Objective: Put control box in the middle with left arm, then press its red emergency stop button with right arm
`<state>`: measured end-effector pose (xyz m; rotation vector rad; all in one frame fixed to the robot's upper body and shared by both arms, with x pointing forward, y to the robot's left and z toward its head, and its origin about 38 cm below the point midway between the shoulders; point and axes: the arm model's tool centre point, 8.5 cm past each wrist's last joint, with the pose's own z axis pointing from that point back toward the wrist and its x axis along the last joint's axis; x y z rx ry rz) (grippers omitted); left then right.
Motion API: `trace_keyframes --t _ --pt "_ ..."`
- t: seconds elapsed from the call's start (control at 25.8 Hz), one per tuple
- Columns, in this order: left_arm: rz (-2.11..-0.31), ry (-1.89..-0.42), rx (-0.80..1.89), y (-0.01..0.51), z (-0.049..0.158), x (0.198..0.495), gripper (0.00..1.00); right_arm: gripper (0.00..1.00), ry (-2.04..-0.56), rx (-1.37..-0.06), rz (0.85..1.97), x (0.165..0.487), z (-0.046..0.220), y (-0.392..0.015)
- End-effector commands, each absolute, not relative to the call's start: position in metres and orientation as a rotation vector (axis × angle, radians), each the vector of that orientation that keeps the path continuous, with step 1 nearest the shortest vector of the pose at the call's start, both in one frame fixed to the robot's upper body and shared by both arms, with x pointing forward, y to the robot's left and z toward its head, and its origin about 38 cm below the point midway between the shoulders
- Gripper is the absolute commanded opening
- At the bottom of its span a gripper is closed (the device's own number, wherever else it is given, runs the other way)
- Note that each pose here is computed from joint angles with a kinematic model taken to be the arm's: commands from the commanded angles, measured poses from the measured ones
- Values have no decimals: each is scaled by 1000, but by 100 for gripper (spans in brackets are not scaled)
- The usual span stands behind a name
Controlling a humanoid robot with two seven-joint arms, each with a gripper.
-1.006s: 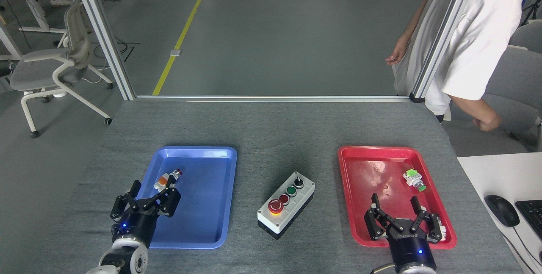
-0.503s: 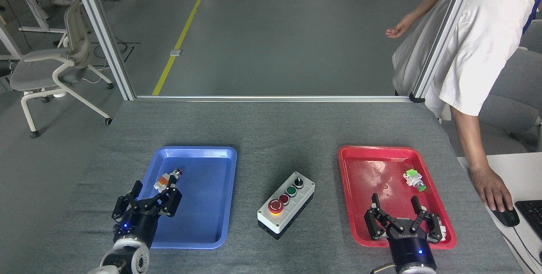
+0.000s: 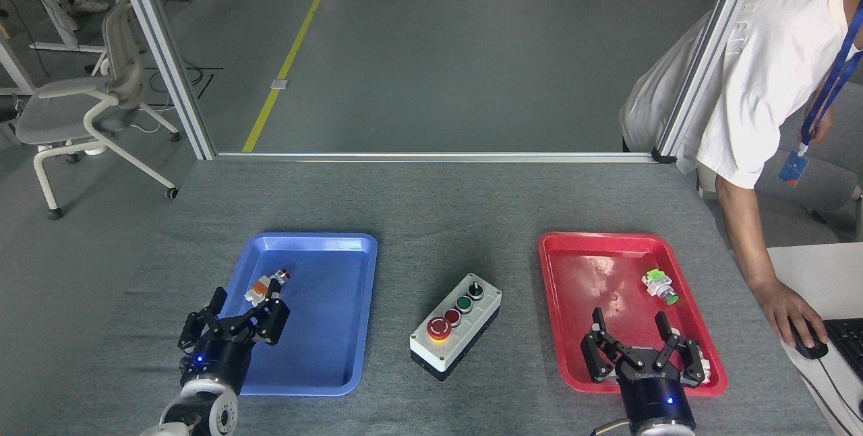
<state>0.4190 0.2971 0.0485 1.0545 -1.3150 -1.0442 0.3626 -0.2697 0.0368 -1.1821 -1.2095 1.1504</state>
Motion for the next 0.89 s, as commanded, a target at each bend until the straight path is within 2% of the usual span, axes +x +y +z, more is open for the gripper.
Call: trace_keyframes --t 0.0,0.85 --pt "-1045 -1314 1055 298 49 419 99 99 -1210 -1182 1152 363 37 -270" --pt "-1043 -1315 1055 297 49 419 99 99 -1209 -1181 1148 363 37 -269"
